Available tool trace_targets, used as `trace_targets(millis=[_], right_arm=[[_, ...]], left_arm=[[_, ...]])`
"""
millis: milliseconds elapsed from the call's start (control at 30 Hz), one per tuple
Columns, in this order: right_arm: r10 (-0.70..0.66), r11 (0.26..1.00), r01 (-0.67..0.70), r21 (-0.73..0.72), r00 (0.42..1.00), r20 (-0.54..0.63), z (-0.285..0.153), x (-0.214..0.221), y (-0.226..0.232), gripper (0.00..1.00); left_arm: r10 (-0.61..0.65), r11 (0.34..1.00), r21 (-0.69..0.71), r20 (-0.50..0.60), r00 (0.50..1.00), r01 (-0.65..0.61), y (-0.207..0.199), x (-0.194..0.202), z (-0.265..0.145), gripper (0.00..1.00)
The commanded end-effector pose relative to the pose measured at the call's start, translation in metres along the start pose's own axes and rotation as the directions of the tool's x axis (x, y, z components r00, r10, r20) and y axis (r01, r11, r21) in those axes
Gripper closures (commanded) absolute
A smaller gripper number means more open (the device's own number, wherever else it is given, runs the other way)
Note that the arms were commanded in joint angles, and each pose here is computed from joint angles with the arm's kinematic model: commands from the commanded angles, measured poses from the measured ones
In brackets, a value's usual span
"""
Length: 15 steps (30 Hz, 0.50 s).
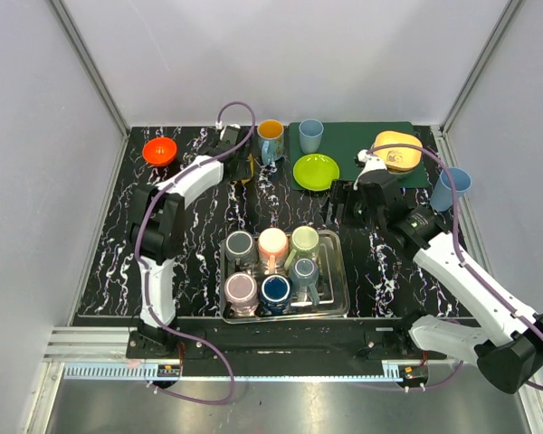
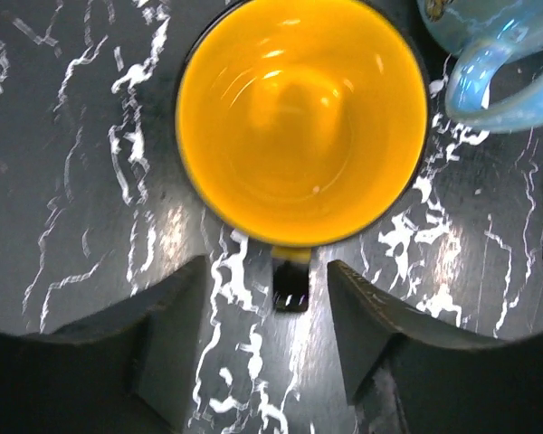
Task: Turn the mug right side up
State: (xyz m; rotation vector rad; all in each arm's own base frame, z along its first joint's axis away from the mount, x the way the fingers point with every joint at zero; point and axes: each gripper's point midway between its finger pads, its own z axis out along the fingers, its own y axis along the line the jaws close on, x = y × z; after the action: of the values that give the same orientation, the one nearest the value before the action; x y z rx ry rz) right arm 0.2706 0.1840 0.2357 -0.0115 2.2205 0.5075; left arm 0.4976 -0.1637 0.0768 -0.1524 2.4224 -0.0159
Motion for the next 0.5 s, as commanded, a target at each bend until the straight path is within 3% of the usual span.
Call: trace_targets(millis=[0,133,167,233,300,467], right_arm=[[-0.019,1.000,0.019,0.006,1.000,-0.025,0.009,0.009,-0.003,0.16],[-0.098,0.992,0.084,-0.099,0.983,-0.153,0.011,0.042,0.008,0.18],[-0.132,0.987,0.112,-0.117,0.976,-0.176,0.010,0.050,0.012,0.18],[-0.259,0.964,0.238,-0.121,0.942,-0.214,-0.001,0.076,0.022,0.16],[-0.357,0.932,0.322,-0.167,0.896,-0.264,-0.016,0.104,0.034,0.14],[-0.363,0.931,0.320,-0.175,0.864,-0.350,-0.032,0.141,0.029,0.14]], left_arm=[[-0.055,0.998,-0.018,0.180,0.982,0.059,0.021,-0.052,-0.062,0.35],[-0.134,0.991,0.022,0.271,0.953,0.133,0.042,-0.067,-0.124,0.31],[-0.138,0.990,0.022,0.262,0.955,0.137,0.047,-0.056,-0.128,0.30],[-0.186,0.982,0.095,0.305,0.934,0.164,0.048,-0.059,-0.164,0.30],[-0.208,0.976,0.121,0.288,0.935,0.179,0.052,-0.040,-0.172,0.30],[-0.261,0.955,0.214,0.292,0.920,0.203,0.059,-0.009,-0.207,0.30]])
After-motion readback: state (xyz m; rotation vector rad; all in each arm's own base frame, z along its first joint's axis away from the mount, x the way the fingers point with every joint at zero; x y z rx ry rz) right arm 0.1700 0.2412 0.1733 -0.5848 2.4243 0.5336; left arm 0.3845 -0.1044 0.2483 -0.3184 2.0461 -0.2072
